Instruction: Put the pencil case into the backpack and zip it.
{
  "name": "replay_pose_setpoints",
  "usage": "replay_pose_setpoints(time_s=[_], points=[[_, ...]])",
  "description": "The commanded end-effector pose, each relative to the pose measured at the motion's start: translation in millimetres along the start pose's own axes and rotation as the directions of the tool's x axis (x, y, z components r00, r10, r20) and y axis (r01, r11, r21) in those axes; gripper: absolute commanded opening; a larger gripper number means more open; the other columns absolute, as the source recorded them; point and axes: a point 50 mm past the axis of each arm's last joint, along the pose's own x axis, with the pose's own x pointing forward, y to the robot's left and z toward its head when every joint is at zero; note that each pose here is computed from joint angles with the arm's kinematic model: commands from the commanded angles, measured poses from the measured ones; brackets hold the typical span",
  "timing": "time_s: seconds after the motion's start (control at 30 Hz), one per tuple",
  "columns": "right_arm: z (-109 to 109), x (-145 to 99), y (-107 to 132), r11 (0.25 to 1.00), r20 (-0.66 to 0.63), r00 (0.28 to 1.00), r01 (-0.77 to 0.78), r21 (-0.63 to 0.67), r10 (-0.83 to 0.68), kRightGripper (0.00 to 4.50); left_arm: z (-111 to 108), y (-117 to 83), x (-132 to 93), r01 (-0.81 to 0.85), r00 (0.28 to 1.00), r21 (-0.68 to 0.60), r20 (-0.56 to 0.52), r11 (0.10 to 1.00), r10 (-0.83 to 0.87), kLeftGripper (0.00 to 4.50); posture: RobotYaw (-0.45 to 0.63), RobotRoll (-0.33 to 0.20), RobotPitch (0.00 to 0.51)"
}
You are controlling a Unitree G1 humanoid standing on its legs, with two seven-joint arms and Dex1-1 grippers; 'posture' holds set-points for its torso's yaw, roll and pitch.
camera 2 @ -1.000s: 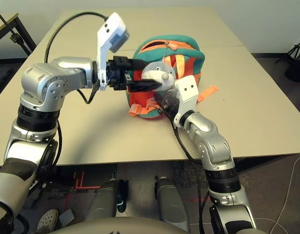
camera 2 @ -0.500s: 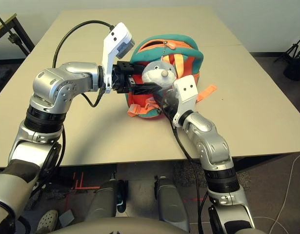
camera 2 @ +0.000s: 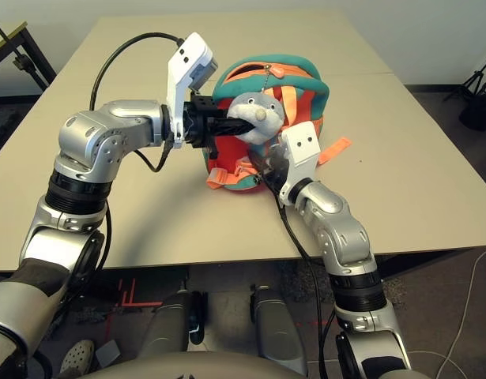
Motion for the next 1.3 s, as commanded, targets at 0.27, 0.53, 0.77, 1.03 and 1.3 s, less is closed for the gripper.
replay_pose_setpoints(time_s=[0.27,0.53,0.77,1.03,1.3], points=[[-15.0,5.5,4.8,0.999,-0.064,0.997,-0.030,0.024,0.031,0.77,26.9,14.9,-35.7,-0.073,0.987,-0.010,0.144,0.997,0.073,0.14,-0.05,0.000,0.104],[-15.7,6.7,4.8,0.999,-0.065,0.997,-0.040,0.019,0.041,0.77,27.9,31.6,-96.5,-0.246,0.964,-0.006,0.103,0.969,0.245,0.14,-0.04,0.000,0.107],[-16.9,8.4,5.1,0.998,-0.068,0.996,-0.052,0.019,0.053,0.77,-8.7,40.5,-124.4,-0.340,0.941,-0.075,-0.024,0.938,0.339,0.14,-0.03,0.000,0.107],[-16.0,11.3,5.7,0.998,-0.066,0.996,-0.064,0.013,0.065,0.77,-79.2,51.1,-120.7,-0.409,0.905,-0.192,-0.208,0.892,0.371,0.13,-0.02,0.000,0.102],[-16.0,11.0,4.8,0.998,-0.066,0.996,-0.063,0.007,0.063,0.77,-136.9,51.3,-103.8,-0.384,0.901,-0.314,-0.332,0.868,0.279,0.13,-0.03,0.000,0.090]])
